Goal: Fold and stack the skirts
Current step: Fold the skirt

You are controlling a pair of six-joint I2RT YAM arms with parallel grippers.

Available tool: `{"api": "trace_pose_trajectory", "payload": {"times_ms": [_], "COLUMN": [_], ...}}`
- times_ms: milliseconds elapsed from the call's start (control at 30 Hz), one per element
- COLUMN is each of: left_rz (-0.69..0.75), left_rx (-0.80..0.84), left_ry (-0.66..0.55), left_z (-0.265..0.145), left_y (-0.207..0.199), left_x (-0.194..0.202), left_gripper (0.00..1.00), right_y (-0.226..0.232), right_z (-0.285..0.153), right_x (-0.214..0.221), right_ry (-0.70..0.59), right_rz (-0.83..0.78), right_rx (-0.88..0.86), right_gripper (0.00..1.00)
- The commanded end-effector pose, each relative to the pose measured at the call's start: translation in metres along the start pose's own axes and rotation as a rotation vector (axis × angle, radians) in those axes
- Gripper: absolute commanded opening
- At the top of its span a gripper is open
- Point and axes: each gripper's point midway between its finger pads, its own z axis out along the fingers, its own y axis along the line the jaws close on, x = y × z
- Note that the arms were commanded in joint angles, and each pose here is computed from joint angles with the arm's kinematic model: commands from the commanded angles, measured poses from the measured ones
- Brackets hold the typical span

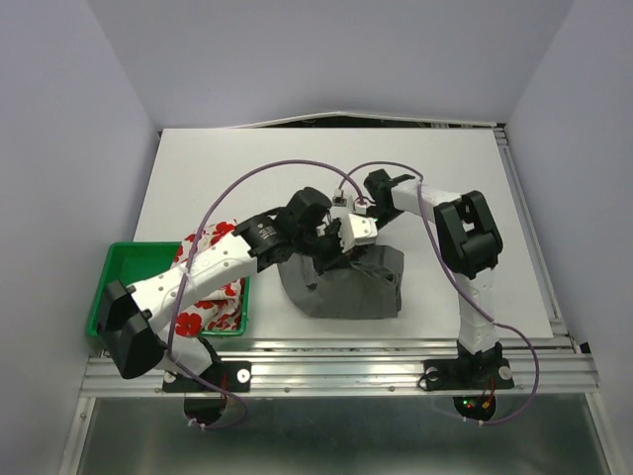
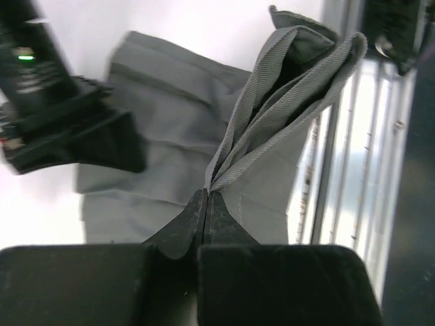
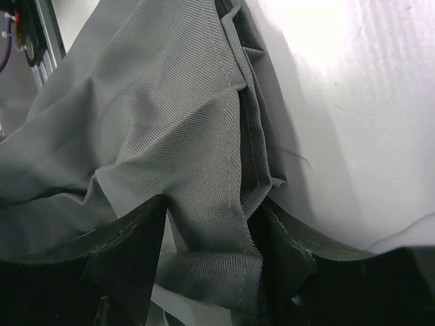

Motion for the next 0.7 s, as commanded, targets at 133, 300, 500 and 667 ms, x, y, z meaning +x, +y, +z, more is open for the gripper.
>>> {"api": "trace_pose_trajectory", "payload": {"times_ms": [133, 300, 500, 667], "left_rz": [0.036, 0.048, 0.063, 0.068], "left_rx": [-0.234, -0.342, -0.439, -0.454], "left_ry": [-0.115, -0.108, -0.079, -0.051], "left_z": [0.001, 0.009, 0.019, 0.03], "left_y": [0.08, 0.114, 0.137, 0.139], "left_x": [-0.041, -0.028, -0.006, 0.018], "left_gripper": [0.0, 0.0, 0.0, 0.0], "right_y": [-0.002, -0.002, -0.005, -0.014], "right_z": [0.005, 0.006, 0.006, 0.006], "right_x": [0.018, 0.02, 0.016, 0.011], "right_ry": [0.043, 0.045, 0.048, 0.062], "right_rz": [-0.042, -0.041, -0.031, -0.014], "right_rx": [0.018, 0.012, 0.015, 0.045], "right_gripper": [0.57, 0.56, 0.56, 0.56]}}
